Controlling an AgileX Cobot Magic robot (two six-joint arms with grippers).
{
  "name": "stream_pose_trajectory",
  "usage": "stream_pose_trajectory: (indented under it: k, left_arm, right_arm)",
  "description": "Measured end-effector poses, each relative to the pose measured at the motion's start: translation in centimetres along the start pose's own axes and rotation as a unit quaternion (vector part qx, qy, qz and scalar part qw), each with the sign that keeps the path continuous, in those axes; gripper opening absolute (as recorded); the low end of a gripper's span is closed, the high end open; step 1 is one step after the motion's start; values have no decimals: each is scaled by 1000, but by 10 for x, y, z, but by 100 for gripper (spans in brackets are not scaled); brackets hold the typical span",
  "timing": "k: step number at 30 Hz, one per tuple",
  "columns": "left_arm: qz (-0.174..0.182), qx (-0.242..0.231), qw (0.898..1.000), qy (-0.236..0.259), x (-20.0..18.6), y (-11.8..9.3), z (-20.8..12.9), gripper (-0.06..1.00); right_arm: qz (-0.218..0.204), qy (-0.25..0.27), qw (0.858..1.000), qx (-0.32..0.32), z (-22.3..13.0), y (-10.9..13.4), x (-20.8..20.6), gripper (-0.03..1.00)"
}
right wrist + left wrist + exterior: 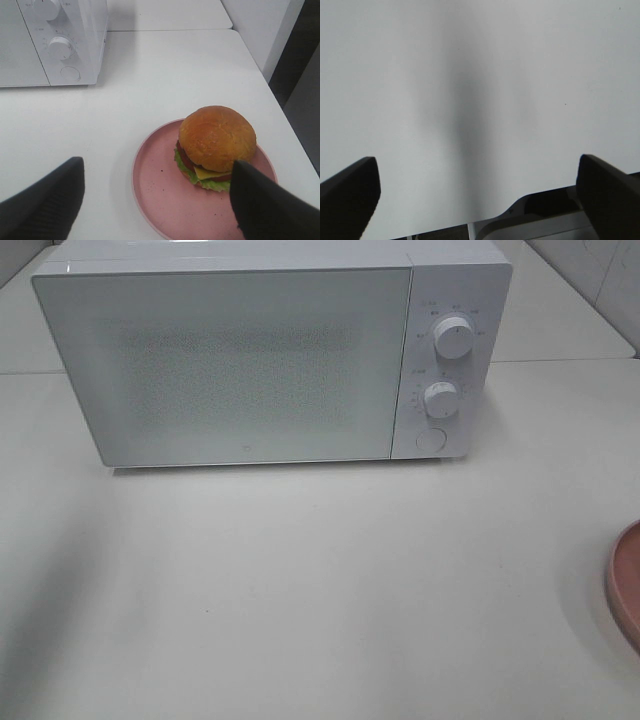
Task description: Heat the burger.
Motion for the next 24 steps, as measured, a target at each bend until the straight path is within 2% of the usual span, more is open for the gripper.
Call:
stream_pose_trajectory:
  k: [4, 6, 8, 9, 10, 12, 16, 24]
  left_arm:
    - [-3, -6, 1000, -20, -7, 3, -9, 99]
    - [-2, -9, 1000, -14, -1, 8, -31, 99]
    - [-1, -10, 1000, -11, 2, 10, -38, 99]
    - [1, -12, 1000, -2, 9, 15, -57, 99]
    - [1, -12, 1000, -2, 9, 15, -57, 99]
    - [3, -19, 1000, 5, 16, 20, -81, 99]
    - [3, -25, 1000, 5, 19, 24, -100, 99]
    - [10, -8, 999, -52, 11, 36, -135, 99]
  right_arm:
    - [0, 0, 1000, 0, 0, 0, 0, 76]
    - [0, 0, 1000, 0, 0, 0, 0, 76]
    - [0, 0, 1000, 0, 0, 0, 0, 76]
    - [0, 0, 1000, 0, 0, 0, 0, 76]
    - [0, 0, 1000, 0, 0, 0, 0, 76]
    - [0, 0, 1000, 0, 0, 0, 0, 76]
    - [0, 0, 1000, 0, 0, 0, 0, 76]
    - [0, 0, 1000, 0, 0, 0, 0, 76]
Point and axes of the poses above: a point on each arm's last joint axis where the gripper is mounted, x pointing out along that axis toward the gripper, y along the wrist's bending axis when the last joint is at zero, z = x × y, the point moved 8 cm from there along x, pointing out along that axis toward the gripper, and after that the axes turned 13 degrees about -x, right-handed, at the moved point
